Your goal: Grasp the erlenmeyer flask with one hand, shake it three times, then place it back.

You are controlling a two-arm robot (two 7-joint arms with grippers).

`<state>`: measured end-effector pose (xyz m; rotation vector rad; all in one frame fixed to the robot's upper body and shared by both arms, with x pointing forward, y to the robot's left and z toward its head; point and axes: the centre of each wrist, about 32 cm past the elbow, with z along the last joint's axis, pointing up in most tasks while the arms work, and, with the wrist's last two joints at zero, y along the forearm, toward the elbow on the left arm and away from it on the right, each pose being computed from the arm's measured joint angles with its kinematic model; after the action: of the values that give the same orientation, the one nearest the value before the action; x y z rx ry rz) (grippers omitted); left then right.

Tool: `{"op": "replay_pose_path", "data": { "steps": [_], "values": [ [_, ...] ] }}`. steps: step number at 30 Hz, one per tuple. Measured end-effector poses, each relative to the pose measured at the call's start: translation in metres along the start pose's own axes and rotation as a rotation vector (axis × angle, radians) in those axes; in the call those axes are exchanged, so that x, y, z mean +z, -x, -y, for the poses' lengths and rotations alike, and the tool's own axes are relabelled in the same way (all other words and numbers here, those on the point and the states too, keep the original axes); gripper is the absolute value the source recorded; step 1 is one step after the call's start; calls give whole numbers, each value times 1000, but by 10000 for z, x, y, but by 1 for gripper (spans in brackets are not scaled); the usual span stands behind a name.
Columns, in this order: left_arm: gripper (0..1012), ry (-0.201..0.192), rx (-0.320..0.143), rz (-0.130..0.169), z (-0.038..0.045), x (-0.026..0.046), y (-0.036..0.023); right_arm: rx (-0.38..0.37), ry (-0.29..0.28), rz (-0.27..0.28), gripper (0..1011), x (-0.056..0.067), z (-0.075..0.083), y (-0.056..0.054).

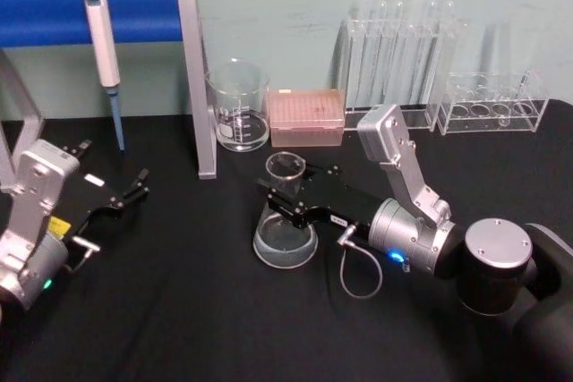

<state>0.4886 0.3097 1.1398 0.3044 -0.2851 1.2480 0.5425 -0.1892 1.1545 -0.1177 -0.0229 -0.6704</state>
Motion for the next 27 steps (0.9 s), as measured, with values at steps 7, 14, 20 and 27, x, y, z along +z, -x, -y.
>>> {"op": "replay_pose_path", "data": {
  "steps": [7, 14, 20, 27],
  "values": [
    [1001, 0, 0, 0, 0, 0, 0, 0, -2, -1, 556, 2, 0, 1],
    [1001, 0, 0, 0, 0, 0, 0, 0, -2, -1, 759, 2, 1, 2],
    [1001, 0, 0, 0, 0, 0, 0, 0, -2, -1, 935, 1, 1, 2],
    [1001, 0, 0, 0, 0, 0, 0, 0, -2, -1, 1003, 1, 0, 2]
  ]
}}
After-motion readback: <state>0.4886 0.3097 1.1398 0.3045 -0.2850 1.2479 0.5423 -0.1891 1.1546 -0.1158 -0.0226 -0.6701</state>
